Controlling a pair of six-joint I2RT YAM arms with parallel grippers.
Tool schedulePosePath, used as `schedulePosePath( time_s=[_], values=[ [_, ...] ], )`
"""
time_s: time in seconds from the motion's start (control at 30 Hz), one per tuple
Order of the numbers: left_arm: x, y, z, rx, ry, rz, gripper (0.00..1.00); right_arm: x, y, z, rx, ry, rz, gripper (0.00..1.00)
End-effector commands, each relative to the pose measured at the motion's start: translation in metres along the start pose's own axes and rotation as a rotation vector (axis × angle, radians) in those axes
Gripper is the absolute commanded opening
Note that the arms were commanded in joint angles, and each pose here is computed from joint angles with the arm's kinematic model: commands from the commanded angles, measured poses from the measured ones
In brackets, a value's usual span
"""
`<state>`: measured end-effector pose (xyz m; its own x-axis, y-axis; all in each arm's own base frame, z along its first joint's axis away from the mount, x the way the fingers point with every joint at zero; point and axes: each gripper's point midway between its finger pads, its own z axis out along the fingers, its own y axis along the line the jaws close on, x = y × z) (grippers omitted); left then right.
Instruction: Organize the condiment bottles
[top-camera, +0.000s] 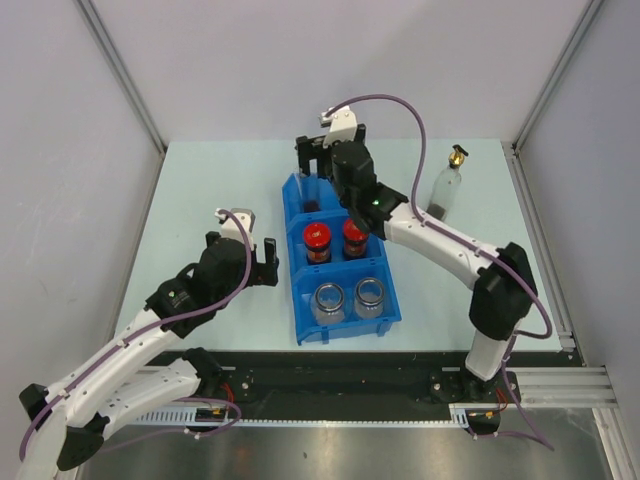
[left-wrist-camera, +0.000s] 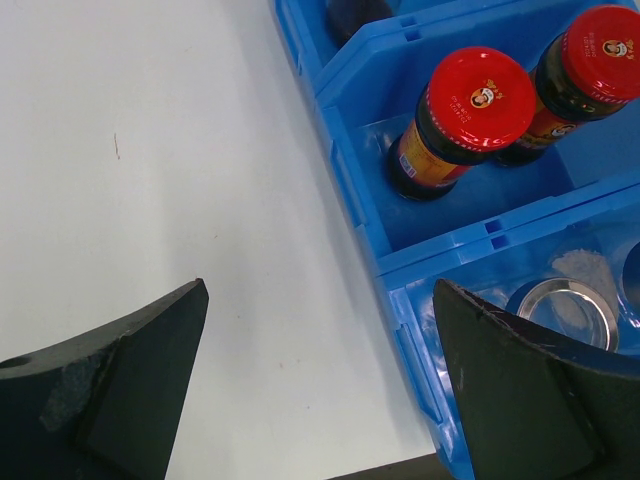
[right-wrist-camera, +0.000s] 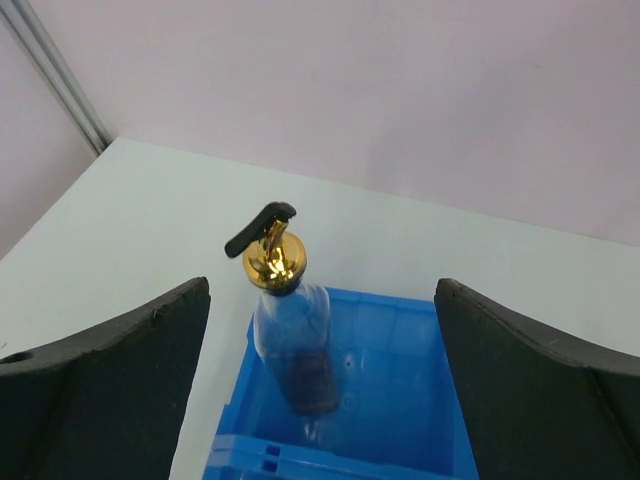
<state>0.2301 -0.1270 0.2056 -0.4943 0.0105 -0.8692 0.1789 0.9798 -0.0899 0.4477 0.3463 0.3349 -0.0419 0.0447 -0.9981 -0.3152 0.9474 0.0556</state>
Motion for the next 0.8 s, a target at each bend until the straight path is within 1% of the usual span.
schedulePosePath(
  time_s=[0.0,0.03,0.07,0.1,0.17,0.2,0.23,0.3,0.33,0.4,0.43,0.53,0.6,0.77],
  values=[
    [-0.009,0.001,-0.002,0.000,-0.040,-0.039,1.00,-0.045,-0.027,-0.034,0.034,-0.042,0.058,1.00],
    [-0.009,0.001,-0.002,-0.002,-0.043,-0.041,1.00,-0.044,-0.039,-0.037,0.058,-0.021,0.078,1.00],
    [-0.008,0.001,-0.002,-0.001,-0.043,-0.042,1.00,-0.055,-0.050,-0.048,0.071,-0.033,0.096,1.00],
    [-0.010,0.001,-0.003,0.000,-0.048,-0.045,1.00,-0.058,-0.057,-0.052,0.082,-0.029,0.109,1.00],
    [-0.010,0.002,-0.003,-0.001,-0.052,-0.046,1.00,-0.056,-0.082,-0.062,0.132,0.009,0.131,0.99],
    [-0.009,0.002,-0.003,0.000,-0.048,-0.045,0.99,-0.065,-0.094,-0.070,0.152,0.001,0.146,0.99],
    [-0.009,0.002,-0.003,-0.002,-0.049,-0.045,1.00,-0.059,-0.104,-0.076,0.175,0.034,0.141,1.00],
    [-0.009,0.001,-0.003,0.000,-0.048,-0.045,1.00,-0.062,-0.131,-0.087,0.242,0.041,0.166,1.00],
    [-0.009,0.002,-0.002,-0.001,-0.047,-0.044,1.00,-0.052,-0.140,-0.093,0.265,0.085,0.157,1.00],
    [-0.008,0.001,-0.002,0.002,-0.045,-0.043,1.00,-0.050,-0.165,-0.104,0.333,0.104,0.180,1.00],
    [-0.009,0.001,-0.002,0.002,-0.045,-0.043,1.00,-0.038,-0.178,-0.112,0.379,0.148,0.171,1.00],
    [-0.009,0.000,-0.001,0.005,-0.042,-0.043,1.00,-0.020,-0.209,-0.128,0.476,0.209,0.203,1.00],
    [-0.008,-0.001,0.000,0.008,-0.039,-0.042,1.00,-0.014,-0.230,-0.136,0.536,0.220,0.240,0.99],
    [-0.006,-0.003,0.002,0.011,-0.028,-0.036,1.00,0.005,-0.264,-0.153,0.627,0.264,0.273,1.00]
  ],
)
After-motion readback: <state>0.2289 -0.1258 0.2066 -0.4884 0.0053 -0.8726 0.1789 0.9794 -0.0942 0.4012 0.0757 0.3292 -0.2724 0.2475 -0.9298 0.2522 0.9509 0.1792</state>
